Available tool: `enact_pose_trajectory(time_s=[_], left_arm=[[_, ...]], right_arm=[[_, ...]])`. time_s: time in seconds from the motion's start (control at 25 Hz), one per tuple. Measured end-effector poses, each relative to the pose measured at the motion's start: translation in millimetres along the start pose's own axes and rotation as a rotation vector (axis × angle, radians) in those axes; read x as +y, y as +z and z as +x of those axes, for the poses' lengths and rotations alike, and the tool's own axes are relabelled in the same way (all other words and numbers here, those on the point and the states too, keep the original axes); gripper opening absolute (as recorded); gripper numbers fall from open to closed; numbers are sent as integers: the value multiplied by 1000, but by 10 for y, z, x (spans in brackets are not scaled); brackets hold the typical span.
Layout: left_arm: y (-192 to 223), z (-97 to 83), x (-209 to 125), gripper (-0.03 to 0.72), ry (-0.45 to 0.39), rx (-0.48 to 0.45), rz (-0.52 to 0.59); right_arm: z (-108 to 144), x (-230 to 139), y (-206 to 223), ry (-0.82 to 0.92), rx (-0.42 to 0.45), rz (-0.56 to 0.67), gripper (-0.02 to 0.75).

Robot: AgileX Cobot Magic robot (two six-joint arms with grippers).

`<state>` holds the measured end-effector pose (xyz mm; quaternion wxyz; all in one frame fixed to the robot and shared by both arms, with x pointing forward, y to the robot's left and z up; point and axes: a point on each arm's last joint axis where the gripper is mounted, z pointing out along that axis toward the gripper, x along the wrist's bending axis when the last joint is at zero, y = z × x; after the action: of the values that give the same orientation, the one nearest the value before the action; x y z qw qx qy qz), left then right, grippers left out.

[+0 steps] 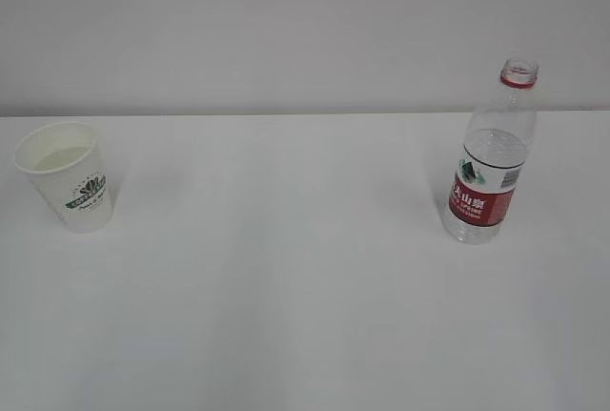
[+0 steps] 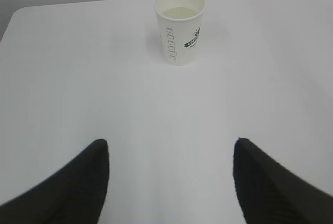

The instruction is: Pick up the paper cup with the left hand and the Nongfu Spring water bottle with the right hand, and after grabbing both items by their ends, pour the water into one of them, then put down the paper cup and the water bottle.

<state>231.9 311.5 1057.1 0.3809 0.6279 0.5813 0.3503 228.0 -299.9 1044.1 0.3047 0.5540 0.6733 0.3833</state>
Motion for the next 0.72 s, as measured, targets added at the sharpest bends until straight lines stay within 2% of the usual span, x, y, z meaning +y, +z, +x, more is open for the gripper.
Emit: enact_pose_trajectory(time_s=[0.16, 0.44, 0.72], left_arm=[[-2, -7, -1, 511, -12, 11, 0], [-13, -19, -7, 499, -73, 124, 0], [-13, -21, -8, 499, -77, 130, 0]], right_arm=[[2, 0, 0, 11, -18, 0, 587], [8, 1, 2, 39, -65, -1, 587], [8, 1, 2, 39, -65, -1, 587]])
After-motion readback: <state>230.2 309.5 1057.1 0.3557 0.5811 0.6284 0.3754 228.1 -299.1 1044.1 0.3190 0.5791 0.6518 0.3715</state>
